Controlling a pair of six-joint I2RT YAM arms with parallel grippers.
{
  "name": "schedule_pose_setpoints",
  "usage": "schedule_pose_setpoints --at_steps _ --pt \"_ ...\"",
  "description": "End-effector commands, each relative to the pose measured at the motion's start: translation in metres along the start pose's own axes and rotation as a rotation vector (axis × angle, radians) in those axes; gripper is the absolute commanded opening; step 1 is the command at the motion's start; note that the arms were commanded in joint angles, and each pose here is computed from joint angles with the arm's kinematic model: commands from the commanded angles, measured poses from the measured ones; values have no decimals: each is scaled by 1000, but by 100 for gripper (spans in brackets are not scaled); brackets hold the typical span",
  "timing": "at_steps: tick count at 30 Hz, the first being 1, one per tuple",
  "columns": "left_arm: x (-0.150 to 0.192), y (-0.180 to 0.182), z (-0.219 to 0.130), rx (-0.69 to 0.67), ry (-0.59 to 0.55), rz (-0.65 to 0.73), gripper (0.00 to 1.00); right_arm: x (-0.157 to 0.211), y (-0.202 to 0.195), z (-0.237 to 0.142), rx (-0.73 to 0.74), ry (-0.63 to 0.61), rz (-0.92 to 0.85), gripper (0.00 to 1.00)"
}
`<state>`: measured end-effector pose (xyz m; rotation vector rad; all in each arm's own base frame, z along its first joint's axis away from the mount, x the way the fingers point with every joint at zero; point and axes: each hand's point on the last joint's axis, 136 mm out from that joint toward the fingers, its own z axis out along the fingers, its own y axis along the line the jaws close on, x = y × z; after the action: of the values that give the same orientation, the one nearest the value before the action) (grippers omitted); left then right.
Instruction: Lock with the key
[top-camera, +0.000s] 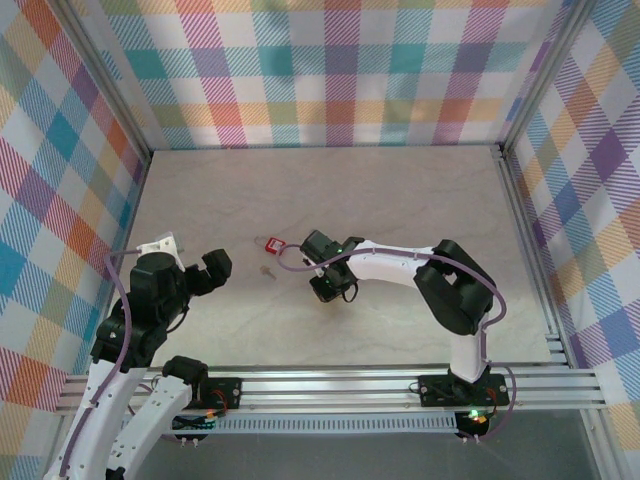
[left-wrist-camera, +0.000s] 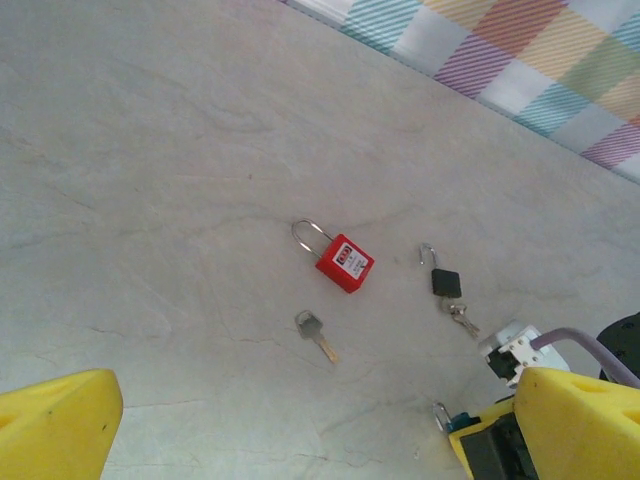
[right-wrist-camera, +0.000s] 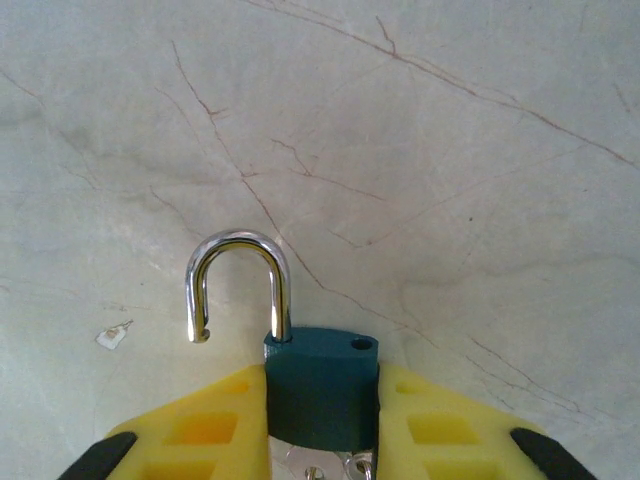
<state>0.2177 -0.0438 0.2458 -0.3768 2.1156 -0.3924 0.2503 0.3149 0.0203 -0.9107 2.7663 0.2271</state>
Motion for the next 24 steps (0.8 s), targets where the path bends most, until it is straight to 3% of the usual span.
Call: schedule_pose_setpoints --at_steps 1,9,17,24 --pt "-4 -14 -2 74 0 -33 100 14 -10 0 -2 35 24 24" --pt "3 -40 0 214 64 -136 100 13 -5 -7 -70 6 46 24" --pt "42 -47 39 269 189 -268 100 15 -4 -14 -101 -15 58 24" --pt "69 -54 62 283 243 -305 100 15 -2 -17 -132 -29 69 24"
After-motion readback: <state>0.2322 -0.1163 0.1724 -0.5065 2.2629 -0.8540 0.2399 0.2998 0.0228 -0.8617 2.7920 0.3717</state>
